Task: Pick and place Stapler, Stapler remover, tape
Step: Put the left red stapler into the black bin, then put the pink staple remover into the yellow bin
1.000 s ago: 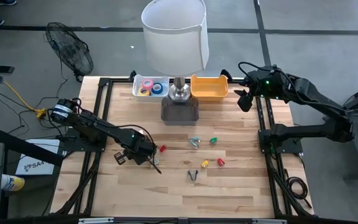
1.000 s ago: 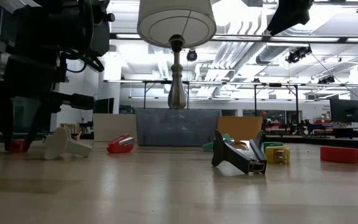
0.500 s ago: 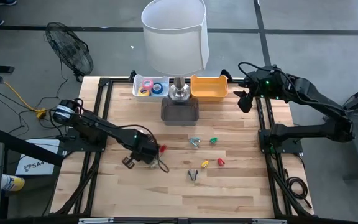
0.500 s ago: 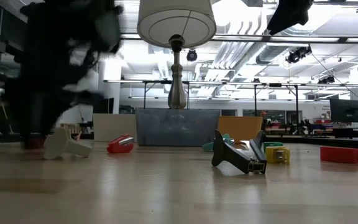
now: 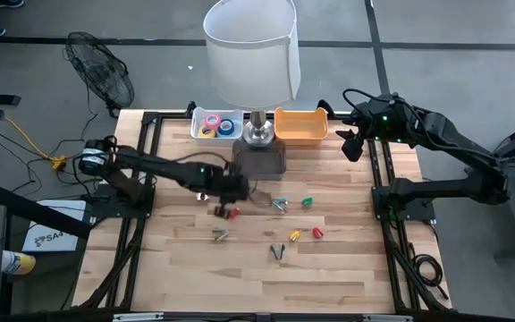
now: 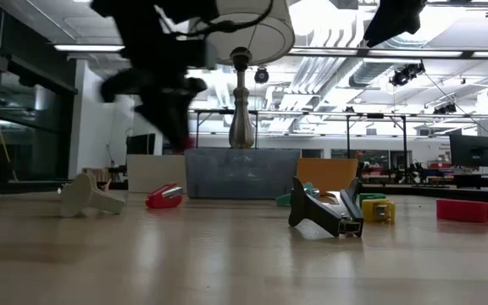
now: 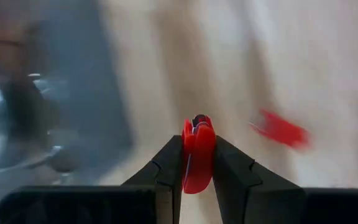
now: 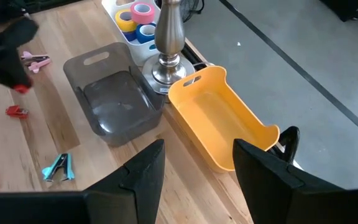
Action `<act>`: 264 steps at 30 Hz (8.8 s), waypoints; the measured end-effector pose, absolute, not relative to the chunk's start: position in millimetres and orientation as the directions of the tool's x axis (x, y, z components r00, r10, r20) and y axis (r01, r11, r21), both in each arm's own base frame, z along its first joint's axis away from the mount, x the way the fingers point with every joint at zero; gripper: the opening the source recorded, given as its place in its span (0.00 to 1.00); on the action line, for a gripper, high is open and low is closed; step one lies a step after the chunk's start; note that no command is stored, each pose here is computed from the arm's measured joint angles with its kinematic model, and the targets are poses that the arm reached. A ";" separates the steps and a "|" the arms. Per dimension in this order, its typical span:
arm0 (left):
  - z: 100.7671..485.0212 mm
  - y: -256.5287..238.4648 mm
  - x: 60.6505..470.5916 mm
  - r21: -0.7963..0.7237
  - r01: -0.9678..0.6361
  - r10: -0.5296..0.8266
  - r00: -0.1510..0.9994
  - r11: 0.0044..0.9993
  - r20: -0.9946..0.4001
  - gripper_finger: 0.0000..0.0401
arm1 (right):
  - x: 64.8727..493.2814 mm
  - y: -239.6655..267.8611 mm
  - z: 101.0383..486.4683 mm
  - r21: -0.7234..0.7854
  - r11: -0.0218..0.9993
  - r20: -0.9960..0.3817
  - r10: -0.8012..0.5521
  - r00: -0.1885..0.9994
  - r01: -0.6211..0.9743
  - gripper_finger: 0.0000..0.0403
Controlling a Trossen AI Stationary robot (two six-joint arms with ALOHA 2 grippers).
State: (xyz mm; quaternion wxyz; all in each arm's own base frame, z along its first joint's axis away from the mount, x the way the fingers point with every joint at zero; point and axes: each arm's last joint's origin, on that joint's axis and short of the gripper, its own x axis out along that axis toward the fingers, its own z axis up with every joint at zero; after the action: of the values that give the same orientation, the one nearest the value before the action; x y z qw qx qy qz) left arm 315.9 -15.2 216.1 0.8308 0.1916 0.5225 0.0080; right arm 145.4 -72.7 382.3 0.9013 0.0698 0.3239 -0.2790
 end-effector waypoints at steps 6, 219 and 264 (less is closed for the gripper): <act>227.9 24.6 330.5 0.346 -0.045 0.309 0.569 0.937 -0.762 0.15 | 145.4 -72.7 382.3 -0.055 0.835 -0.623 -0.458 0.634 0.548 0.45; 250.2 30.3 349.0 0.023 -0.313 0.172 0.458 0.950 -0.872 0.14 | 147.2 -72.3 377.5 -0.004 0.839 -0.665 -0.409 0.625 0.544 0.45; 224.5 117.9 335.5 0.039 -0.304 0.138 0.309 0.952 -0.941 0.56 | 146.1 -72.9 376.8 -0.025 0.820 -0.669 -0.438 0.600 0.572 0.45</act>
State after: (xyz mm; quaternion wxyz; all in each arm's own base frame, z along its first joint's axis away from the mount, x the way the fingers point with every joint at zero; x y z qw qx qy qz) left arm 335.5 117.9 224.5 0.8058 -0.0727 0.5715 0.1369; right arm 146.1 -72.9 376.8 0.8892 0.0963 0.3455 -0.2839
